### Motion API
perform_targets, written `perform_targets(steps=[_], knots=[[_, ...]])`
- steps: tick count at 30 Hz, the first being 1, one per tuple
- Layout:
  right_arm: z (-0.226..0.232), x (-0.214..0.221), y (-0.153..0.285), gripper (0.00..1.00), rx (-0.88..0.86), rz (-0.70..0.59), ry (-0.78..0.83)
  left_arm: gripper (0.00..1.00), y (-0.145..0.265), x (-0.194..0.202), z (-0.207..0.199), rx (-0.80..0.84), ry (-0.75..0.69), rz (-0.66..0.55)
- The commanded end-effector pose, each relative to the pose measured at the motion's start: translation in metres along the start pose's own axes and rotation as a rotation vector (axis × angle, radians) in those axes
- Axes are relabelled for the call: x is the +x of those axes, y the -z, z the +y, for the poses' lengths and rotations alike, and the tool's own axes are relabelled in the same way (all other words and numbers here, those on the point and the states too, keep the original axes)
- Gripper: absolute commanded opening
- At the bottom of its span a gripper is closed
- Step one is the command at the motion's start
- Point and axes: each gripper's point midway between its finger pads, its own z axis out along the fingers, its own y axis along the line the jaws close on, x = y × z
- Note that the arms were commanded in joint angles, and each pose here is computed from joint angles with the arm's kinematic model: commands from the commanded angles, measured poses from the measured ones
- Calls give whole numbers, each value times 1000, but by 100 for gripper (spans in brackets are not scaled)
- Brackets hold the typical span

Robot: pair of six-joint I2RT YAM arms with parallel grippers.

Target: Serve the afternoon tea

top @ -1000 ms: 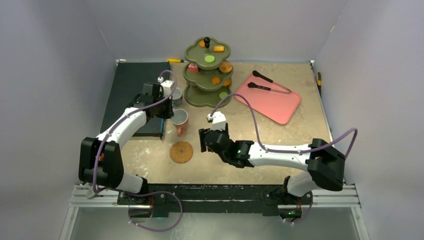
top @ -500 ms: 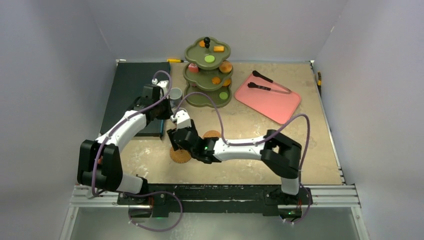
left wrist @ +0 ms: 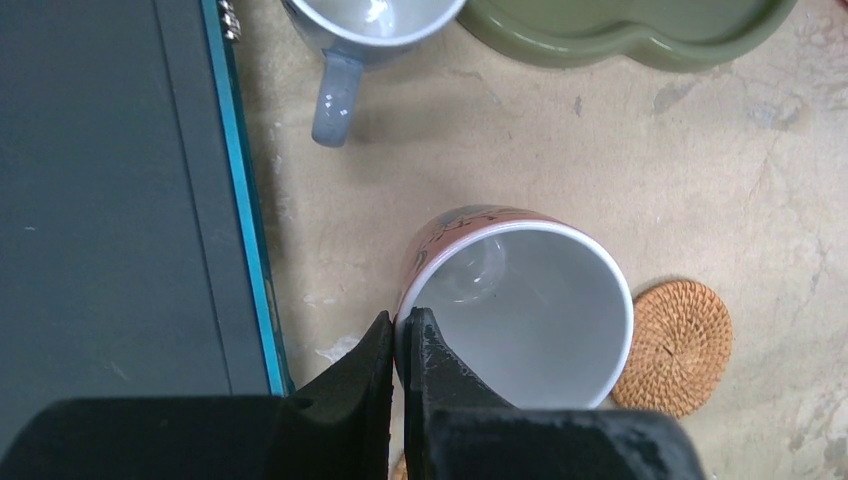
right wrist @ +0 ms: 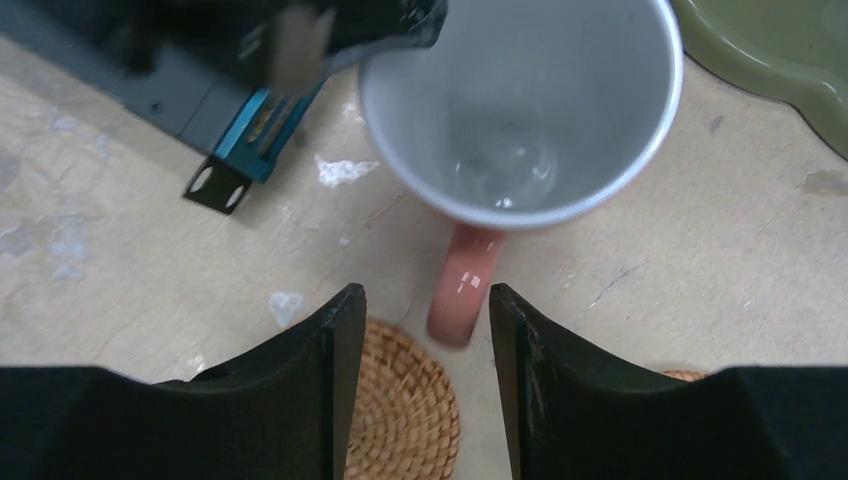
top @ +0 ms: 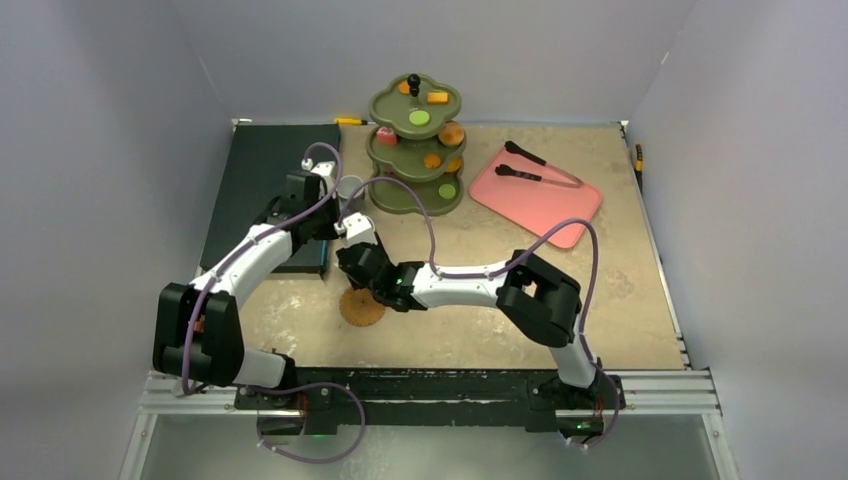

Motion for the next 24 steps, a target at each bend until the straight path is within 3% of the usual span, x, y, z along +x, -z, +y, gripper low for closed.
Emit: perform_targets(steps=[1, 9, 11, 15, 17, 24], knots=[[-13, -19, -11, 52, 48, -30, 12, 0, 12, 10, -15, 58, 21, 35], [-21, -20, -17, 48, 57, -34, 31, 0, 19, 14, -19, 66, 10, 61], [-22, -21, -18, 41, 53, -37, 31, 12, 21, 14, -22, 78, 7, 63], [-25, -23, -16, 17, 49, -44, 34, 40, 26, 12, -26, 100, -1, 60], [-27, -25, -14, 1, 51, -53, 36, 47, 30, 8, -27, 106, -14, 57], [-38, -43, -6, 0, 59, -87, 34, 74, 50, -19, -35, 126, -69, -9]])
